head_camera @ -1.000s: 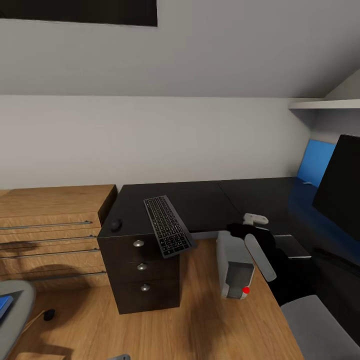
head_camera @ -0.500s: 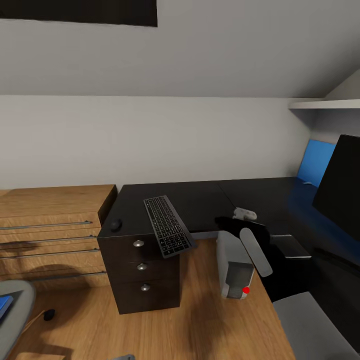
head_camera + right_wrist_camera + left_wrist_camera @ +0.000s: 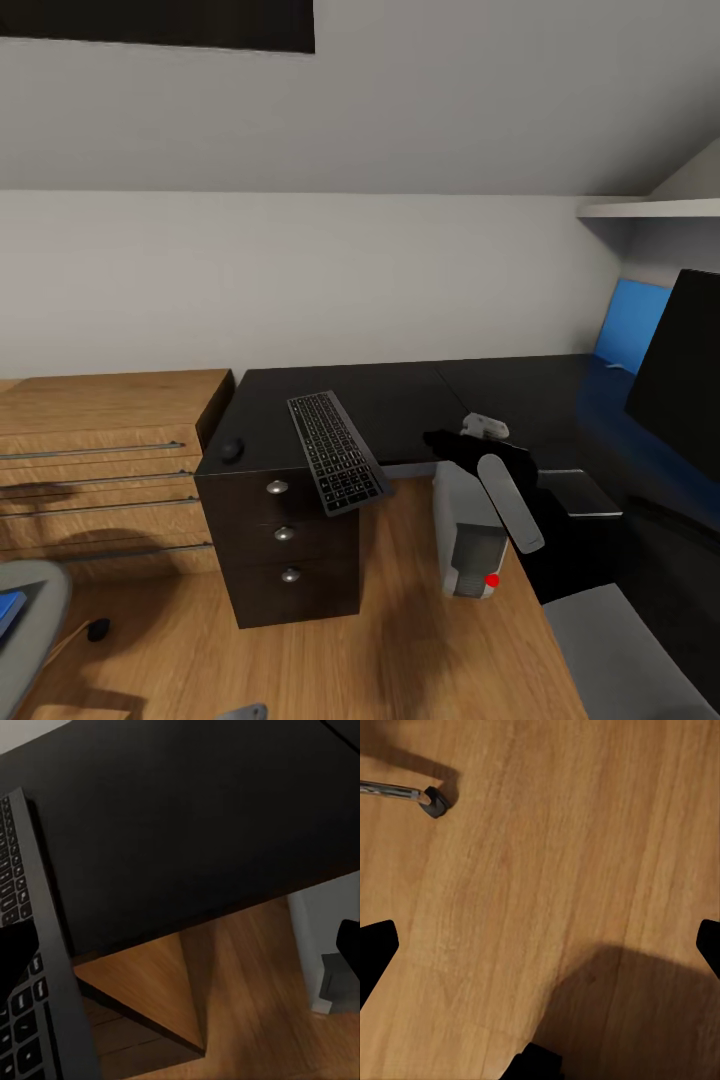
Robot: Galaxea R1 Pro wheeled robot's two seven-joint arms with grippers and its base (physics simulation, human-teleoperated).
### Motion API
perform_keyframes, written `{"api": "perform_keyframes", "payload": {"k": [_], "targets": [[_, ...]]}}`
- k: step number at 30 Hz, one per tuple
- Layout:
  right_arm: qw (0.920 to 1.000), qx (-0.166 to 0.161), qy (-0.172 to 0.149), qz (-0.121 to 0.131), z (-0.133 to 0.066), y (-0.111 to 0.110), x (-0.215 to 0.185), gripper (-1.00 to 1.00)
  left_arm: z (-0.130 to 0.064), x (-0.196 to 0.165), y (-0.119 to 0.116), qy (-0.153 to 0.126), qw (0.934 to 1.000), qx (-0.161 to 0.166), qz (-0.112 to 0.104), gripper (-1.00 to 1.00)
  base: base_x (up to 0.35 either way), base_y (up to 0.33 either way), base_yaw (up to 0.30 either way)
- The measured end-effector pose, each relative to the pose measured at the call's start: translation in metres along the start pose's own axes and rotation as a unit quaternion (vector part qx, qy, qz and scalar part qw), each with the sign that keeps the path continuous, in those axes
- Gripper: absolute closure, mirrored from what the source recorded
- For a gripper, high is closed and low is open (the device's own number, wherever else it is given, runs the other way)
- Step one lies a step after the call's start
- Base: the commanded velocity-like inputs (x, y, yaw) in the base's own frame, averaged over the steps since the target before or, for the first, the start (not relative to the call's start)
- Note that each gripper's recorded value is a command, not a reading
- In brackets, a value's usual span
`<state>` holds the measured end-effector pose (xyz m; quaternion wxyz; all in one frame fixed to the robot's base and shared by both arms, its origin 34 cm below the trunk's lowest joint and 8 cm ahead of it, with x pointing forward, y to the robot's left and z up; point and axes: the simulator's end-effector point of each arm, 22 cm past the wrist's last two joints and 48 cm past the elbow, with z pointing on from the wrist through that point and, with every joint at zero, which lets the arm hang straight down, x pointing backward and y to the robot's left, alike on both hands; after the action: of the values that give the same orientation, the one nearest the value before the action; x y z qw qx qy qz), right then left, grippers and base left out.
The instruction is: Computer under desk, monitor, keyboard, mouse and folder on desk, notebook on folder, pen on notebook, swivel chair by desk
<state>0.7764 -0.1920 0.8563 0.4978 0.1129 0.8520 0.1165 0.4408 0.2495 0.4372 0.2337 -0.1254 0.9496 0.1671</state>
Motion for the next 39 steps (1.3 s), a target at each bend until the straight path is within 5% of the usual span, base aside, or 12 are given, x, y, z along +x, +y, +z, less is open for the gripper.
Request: {"api": "perform_keyframes", "payload": {"k": [25,39], "targets": [[0.999,-0.033,0.01,0.03,-0.007,0.018,0.0,-1.0,-0.002,-0.007,0.0,-0.008,1.0,0.001,-0.003,-1.0,0.0,0.003,-0.129],[0.999,-0.031,0.013,0.03,-0.007,0.017,0.004,-1.0,-0.003,-0.008,0.001,-0.01,0.9999,0.001,-0.005,-1.0,0.0,0.151,-0.04]]}}
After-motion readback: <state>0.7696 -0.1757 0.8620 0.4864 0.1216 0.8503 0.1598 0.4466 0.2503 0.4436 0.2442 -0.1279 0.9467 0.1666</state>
